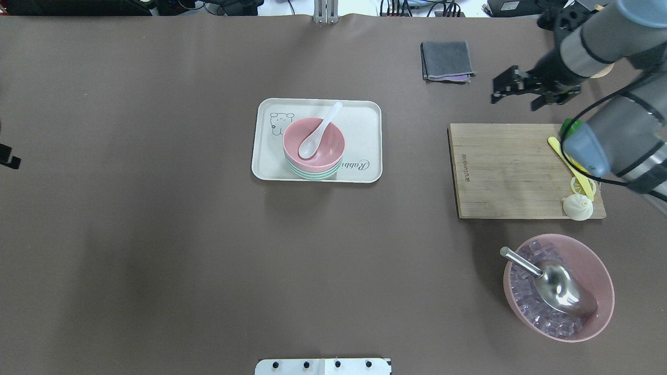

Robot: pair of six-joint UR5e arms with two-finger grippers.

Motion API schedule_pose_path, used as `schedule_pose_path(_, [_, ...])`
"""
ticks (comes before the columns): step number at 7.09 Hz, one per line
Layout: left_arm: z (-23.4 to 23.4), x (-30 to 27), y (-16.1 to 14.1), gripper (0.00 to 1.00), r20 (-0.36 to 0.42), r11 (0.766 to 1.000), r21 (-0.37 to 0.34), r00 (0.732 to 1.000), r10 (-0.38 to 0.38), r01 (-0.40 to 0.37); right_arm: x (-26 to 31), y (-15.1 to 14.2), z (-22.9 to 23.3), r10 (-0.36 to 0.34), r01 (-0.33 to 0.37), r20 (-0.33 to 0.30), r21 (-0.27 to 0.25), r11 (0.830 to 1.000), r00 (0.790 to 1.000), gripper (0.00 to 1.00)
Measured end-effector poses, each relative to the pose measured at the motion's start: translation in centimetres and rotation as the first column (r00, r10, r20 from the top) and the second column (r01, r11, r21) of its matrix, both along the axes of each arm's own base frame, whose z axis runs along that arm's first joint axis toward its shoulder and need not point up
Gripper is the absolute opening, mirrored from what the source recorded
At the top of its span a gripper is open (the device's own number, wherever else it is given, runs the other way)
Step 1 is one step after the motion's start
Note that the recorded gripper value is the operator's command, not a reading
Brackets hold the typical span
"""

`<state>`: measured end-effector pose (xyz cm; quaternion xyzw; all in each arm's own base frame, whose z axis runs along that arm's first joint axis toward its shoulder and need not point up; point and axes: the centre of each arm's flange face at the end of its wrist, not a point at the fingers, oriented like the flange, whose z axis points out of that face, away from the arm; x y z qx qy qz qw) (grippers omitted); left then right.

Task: Stack pink bowl on green and place spoon

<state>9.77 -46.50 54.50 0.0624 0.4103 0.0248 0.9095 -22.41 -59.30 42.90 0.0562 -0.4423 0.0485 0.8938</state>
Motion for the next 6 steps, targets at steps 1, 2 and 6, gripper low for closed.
schedule_pose_path(1, [3.3, -2.7, -0.3, 0.98, 0.032, 0.999, 0.036, 0.999, 0.031, -0.032, 5.6, -0.3, 5.3, -0.052, 0.054, -0.049, 0.046, 0.997, 0.997, 1.0])
schedule_pose_path(2, [5.8, -4.8, -0.6, 0.98, 0.049, 0.999, 0.04, 0.998, 0.031, -0.033, 10.7, -0.4, 9.8, -0.104, 0.112, -0.09, 0.086, 0.99, 0.99, 1.0])
schedule_pose_path(6, [5.3, -10.1, -2.2, 0.98, 0.042, 0.993, 0.099, 0.997, -0.07, 0.066, 20.3, 1.0, 16.4, -0.173, 0.182, -0.108, 0.086, 0.979, 0.979, 1.0])
